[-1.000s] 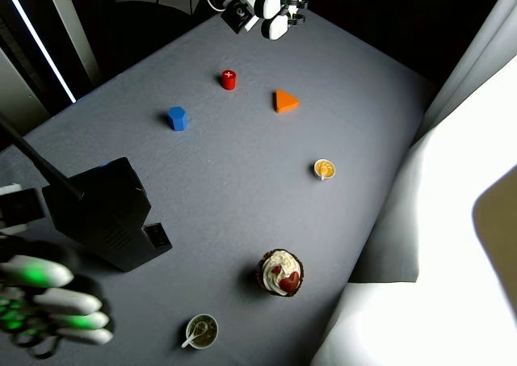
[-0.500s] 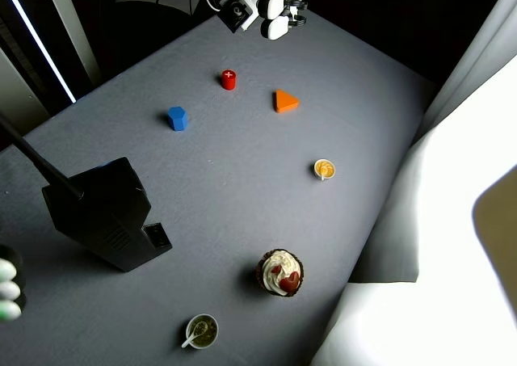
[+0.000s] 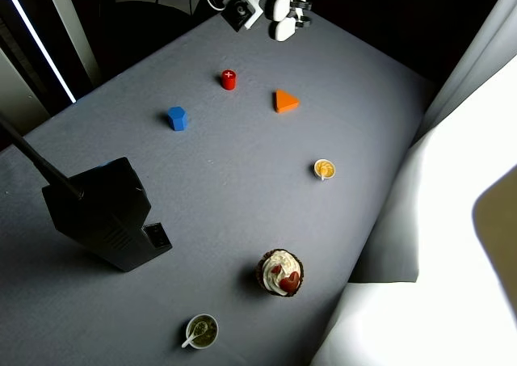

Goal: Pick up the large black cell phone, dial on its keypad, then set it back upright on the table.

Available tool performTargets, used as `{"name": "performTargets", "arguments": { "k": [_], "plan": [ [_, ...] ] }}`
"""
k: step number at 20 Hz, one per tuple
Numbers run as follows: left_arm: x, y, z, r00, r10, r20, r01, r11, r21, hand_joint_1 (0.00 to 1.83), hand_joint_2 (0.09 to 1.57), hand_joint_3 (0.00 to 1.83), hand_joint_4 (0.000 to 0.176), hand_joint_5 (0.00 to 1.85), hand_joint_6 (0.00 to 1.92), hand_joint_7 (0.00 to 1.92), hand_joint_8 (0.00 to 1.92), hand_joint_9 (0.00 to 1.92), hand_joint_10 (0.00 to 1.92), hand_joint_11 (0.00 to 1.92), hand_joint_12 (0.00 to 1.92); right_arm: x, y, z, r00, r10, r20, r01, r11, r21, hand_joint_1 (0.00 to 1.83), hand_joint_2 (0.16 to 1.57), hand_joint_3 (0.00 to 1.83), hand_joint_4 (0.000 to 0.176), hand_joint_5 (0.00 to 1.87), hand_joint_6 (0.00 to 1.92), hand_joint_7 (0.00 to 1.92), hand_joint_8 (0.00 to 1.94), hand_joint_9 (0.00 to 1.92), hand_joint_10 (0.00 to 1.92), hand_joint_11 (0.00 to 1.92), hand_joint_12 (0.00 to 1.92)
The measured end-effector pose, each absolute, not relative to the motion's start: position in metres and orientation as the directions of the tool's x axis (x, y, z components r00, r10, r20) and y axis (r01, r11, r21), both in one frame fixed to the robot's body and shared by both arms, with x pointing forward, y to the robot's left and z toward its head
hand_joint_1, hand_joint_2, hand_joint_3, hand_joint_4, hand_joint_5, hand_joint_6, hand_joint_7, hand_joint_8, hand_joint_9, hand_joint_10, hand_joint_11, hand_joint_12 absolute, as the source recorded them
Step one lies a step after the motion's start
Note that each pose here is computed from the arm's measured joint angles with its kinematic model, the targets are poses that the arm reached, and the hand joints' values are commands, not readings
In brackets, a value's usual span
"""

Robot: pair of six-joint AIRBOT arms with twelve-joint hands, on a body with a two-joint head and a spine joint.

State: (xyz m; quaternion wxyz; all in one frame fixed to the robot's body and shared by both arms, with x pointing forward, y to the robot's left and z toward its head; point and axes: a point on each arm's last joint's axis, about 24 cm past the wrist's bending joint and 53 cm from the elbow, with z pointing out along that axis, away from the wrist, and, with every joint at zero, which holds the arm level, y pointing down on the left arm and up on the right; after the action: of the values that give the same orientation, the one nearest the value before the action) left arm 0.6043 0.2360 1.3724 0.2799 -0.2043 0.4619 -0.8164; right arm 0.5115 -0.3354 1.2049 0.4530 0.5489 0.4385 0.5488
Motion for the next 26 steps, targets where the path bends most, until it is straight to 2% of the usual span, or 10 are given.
{"name": "performTargets", "arguments": {
  "k": [3, 7, 9, 12, 17, 18, 20, 26],
  "plan": [
    [0.603, 0.234, 1.371, -0.763, -0.643, 0.067, 0.266, -0.408, -0.873, 0.00, 1.18, 0.00, 0.000, 0.15, 0.00, 0.16, 0.00, 0.14, 0.00, 0.00, 0.47, 0.512, -0.357, 1.207, 0.093, 0.976, 0.197, -0.046, -0.194, 0.980, 0.02, 0.92, 0.01, 0.087, 0.00, 0.00, 0.00, 0.00, 0.00, 0.00, 0.03, 0.02],
    [0.604, 0.234, 1.371, -0.762, -0.644, 0.070, 0.266, -0.409, -0.873, 0.00, 1.18, 0.00, 0.000, 0.15, 0.00, 0.16, 0.00, 0.13, 0.00, 0.00, 0.37, 0.514, -0.355, 1.206, 0.080, 0.977, 0.200, -0.044, -0.197, 0.980, 0.05, 0.92, 0.00, 0.090, 0.00, 0.00, 0.00, 0.00, 0.00, 0.00, 0.02, 0.02],
    [0.604, 0.234, 1.371, -0.762, -0.644, 0.070, 0.266, -0.410, -0.872, 0.00, 1.18, 0.00, 0.000, 0.15, 0.00, 0.16, 0.00, 0.14, 0.00, 0.00, 0.39, 0.514, -0.356, 1.206, 0.082, 0.976, 0.203, -0.045, -0.200, 0.979, 0.04, 0.93, 0.01, 0.091, 0.00, 0.00, 0.00, 0.00, 0.00, 0.00, 0.01, 0.02],
    [0.604, 0.234, 1.371, -0.762, -0.644, 0.070, 0.267, -0.410, -0.872, 0.00, 1.18, 0.00, 0.000, 0.16, 0.00, 0.16, 0.01, 0.15, 0.01, 0.00, 0.39, 0.514, -0.359, 1.205, 0.086, 0.975, 0.205, -0.040, -0.202, 0.979, 0.01, 0.94, 0.01, 0.082, 0.00, 0.00, 0.00, 0.00, 0.00, 0.00, 0.02, 0.02],
    [0.604, 0.235, 1.371, -0.761, -0.645, 0.072, 0.267, -0.412, -0.871, 0.00, 1.19, 0.00, 0.000, 0.18, 0.01, 0.19, 0.01, 0.18, 0.01, 0.00, 0.47, 0.512, -0.379, 1.214, 0.154, 0.961, 0.229, -0.079, -0.219, 0.973, 0.03, 0.94, 0.00, 0.087, 0.00, 0.00, 0.00, 0.00, 0.00, 0.00, 0.03, 0.03],
    [0.604, 0.235, 1.371, -0.761, -0.644, 0.072, 0.266, -0.412, -0.871, 0.00, 1.19, 0.00, 0.000, 0.16, 0.00, 0.17, 0.01, 0.15, 0.00, 0.00, 0.41, 0.512, -0.379, 1.215, 0.154, 0.961, 0.231, -0.083, -0.220, 0.972, 0.01, 0.94, 0.01, 0.087, 0.00, 0.00, 0.00, 0.00, 0.00, 0.00, 0.02, 0.03],
    [0.605, 0.235, 1.371, -0.760, -0.645, 0.075, 0.265, -0.414, -0.871, 0.00, 1.19, 0.00, 0.000, 0.17, 0.00, 0.16, 0.00, 0.15, 0.00, 0.00, 0.44, 0.514, -0.382, 1.215, 0.154, 0.957, 0.244, -0.089, -0.233, 0.968, 0.08, 0.92, 0.00, 0.090, 0.00, 0.00, 0.00, 0.00, 0.00, 0.00, 0.02, 0.03],
    [0.605, 0.235, 1.371, -0.761, -0.645, 0.074, 0.266, -0.413, -0.871, 0.00, 1.19, 0.00, 0.000, 0.18, 0.00, 0.18, 0.00, 0.16, 0.00, 0.00, 0.38, 0.513, -0.387, 1.208, 0.173, 0.955, 0.241, -0.086, -0.229, 0.970, 0.06, 0.93, 0.00, 0.089, 0.00, 0.00, 0.00, 0.00, 0.00, 0.00, 0.02, 0.04]
  ]
}}
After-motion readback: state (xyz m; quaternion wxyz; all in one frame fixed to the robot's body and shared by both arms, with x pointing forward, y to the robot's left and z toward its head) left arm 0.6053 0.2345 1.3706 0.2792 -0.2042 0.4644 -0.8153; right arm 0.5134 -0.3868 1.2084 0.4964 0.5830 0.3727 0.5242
